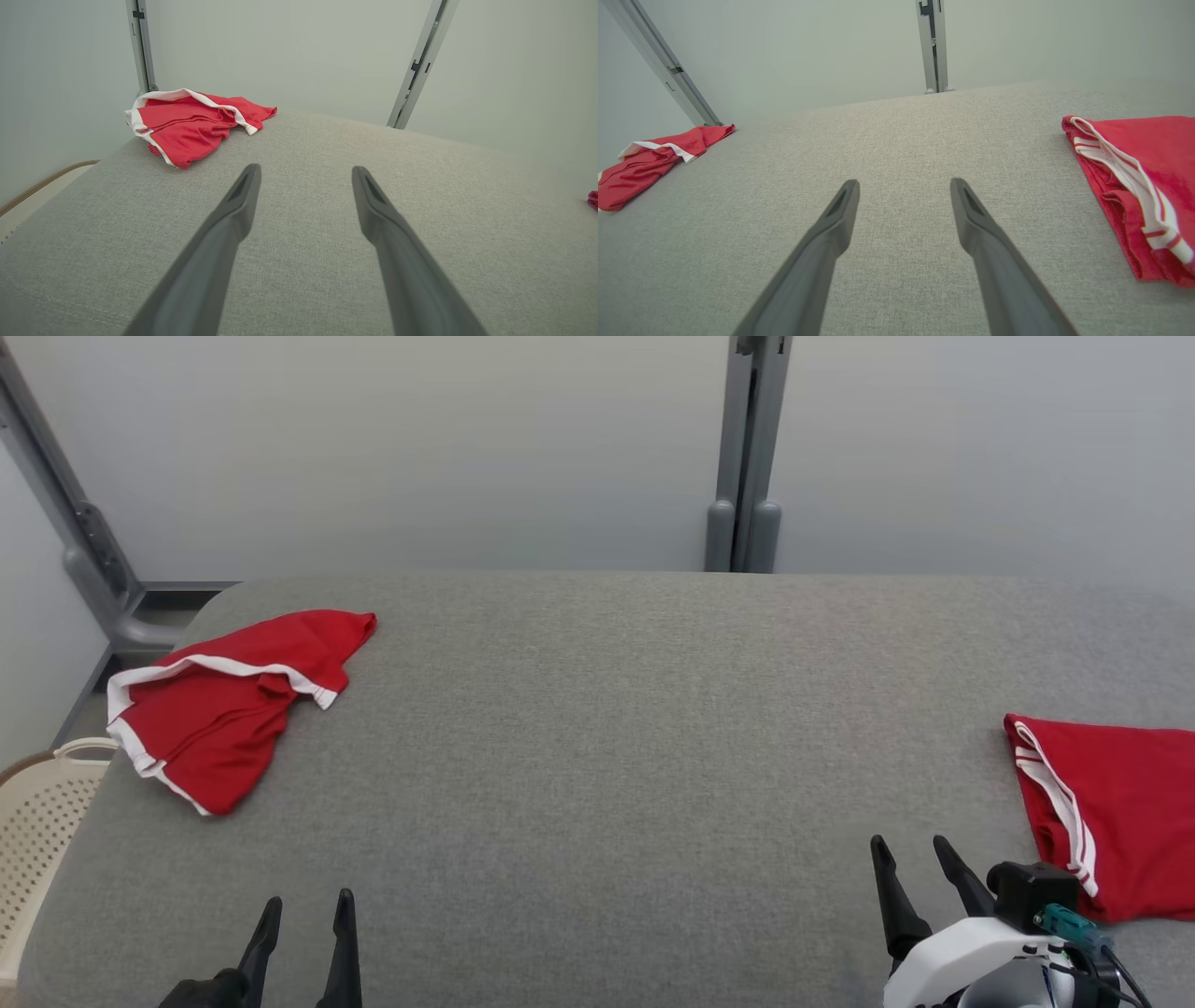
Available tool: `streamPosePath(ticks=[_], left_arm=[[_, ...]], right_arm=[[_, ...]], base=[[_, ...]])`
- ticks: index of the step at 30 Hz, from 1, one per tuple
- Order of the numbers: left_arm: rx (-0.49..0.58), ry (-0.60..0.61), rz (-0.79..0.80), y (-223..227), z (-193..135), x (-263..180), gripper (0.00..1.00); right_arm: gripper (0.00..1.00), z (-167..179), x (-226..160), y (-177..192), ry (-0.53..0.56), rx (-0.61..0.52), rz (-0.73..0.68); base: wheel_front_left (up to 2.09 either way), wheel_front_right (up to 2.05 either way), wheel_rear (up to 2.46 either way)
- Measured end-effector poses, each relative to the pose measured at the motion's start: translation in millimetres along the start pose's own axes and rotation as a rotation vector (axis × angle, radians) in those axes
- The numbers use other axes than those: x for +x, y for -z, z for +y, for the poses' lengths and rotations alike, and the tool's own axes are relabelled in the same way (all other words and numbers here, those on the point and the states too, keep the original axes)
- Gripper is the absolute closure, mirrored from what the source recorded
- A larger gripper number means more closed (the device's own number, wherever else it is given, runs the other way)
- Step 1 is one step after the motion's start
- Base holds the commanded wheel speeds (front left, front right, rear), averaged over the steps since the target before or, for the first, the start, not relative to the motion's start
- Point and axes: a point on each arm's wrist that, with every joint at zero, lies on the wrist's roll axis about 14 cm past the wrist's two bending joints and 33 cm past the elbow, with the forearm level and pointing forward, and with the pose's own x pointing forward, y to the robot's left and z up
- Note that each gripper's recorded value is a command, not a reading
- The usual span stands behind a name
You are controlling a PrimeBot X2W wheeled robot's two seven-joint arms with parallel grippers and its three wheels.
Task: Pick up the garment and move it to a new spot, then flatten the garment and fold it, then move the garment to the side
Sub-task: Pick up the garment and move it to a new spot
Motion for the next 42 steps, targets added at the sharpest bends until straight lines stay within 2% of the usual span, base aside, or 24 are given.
streamPosePath(ticks=[11, 27, 35, 42], left_arm=[[0.016, -0.152, -0.030, -14, 43, -37, 0.00], [0.011, -0.315, -0.045, -22, 82, -81, 0.00], [0.015, -0.312, 0.027, -11, 82, -79, 0.00], [0.024, -0.244, 0.173, -3, 76, -36, 0.00]], right_arm=[[0.00, 54, 21, 13, -0.165, 0.011, 0.039], [0.00, 112, 39, 30, -0.333, -0.002, 0.091], [0.00, 117, 43, 32, -0.347, -0.003, 0.094], [0.00, 125, 55, 33, -0.375, -0.024, 0.105]], base=[[0.00, 0.00, 0.00], [0.00, 0.00, 0.00], [0.00, 0.00, 0.00], [0.00, 0.00, 0.00]])
